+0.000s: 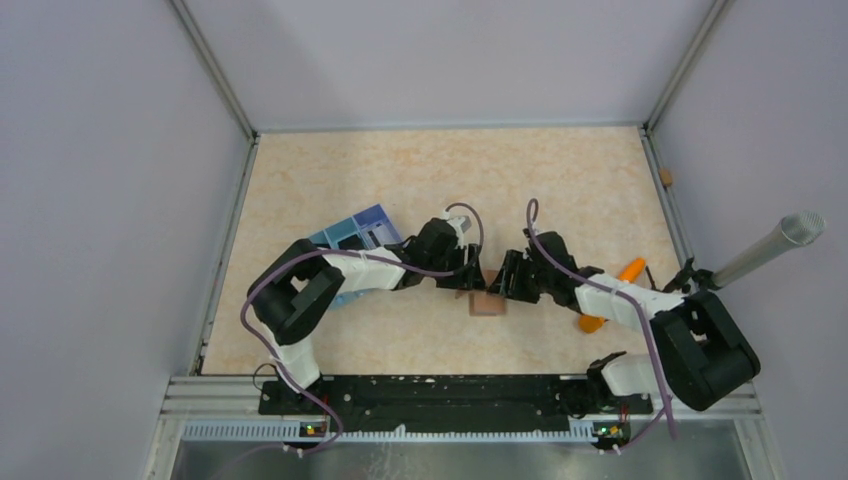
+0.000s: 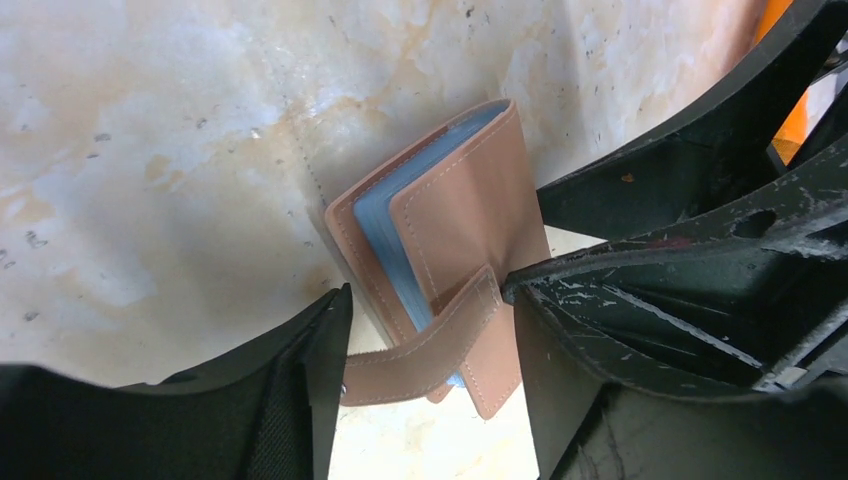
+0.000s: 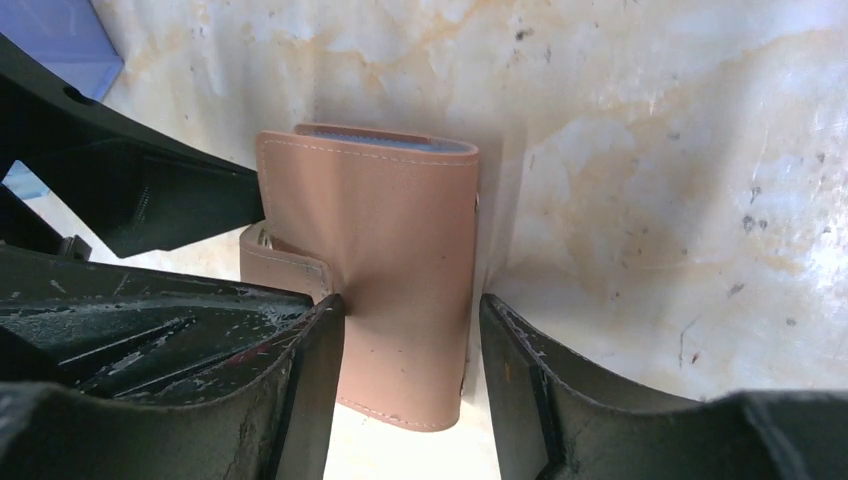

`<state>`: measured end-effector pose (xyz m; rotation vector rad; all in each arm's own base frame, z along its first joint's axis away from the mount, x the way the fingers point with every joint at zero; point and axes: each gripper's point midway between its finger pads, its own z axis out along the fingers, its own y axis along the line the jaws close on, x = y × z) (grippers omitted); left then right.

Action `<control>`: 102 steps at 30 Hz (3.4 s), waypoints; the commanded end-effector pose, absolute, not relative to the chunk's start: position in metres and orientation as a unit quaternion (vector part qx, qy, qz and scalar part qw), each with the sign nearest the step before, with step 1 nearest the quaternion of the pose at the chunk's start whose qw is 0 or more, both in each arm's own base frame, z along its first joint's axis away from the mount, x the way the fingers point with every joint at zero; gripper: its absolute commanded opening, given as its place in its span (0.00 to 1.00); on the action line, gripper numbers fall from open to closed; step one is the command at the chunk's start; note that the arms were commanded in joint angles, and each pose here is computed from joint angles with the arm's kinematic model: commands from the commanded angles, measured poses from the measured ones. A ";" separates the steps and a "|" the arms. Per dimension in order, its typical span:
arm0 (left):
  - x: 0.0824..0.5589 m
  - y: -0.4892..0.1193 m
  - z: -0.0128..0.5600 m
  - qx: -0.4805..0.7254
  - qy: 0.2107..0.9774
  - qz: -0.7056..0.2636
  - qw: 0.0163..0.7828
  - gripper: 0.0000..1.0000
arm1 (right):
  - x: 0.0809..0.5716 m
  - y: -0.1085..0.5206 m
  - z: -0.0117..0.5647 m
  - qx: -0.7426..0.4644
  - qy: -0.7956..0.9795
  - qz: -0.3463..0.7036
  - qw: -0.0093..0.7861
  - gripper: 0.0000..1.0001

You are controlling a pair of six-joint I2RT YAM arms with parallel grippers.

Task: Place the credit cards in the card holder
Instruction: Close the card holder at the center of the board.

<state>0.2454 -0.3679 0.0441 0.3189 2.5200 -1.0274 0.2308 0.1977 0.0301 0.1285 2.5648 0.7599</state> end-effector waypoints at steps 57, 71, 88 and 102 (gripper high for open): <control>0.289 -0.386 0.244 -0.004 0.817 -0.428 0.386 0.91 | 0.251 0.198 0.197 -0.057 0.832 0.220 0.507 0.00; 0.284 -0.382 0.192 -0.031 0.852 -0.402 0.335 0.90 | 0.250 0.221 0.196 -0.105 0.828 0.059 0.548 0.00; 0.289 -0.345 0.157 -0.068 0.859 -0.407 0.303 0.17 | 0.243 0.252 0.179 -0.130 0.819 -0.050 0.557 0.00; 0.300 -0.312 0.214 -0.050 0.811 -0.459 0.359 0.00 | 0.215 0.242 0.195 -0.153 0.836 0.033 0.526 0.68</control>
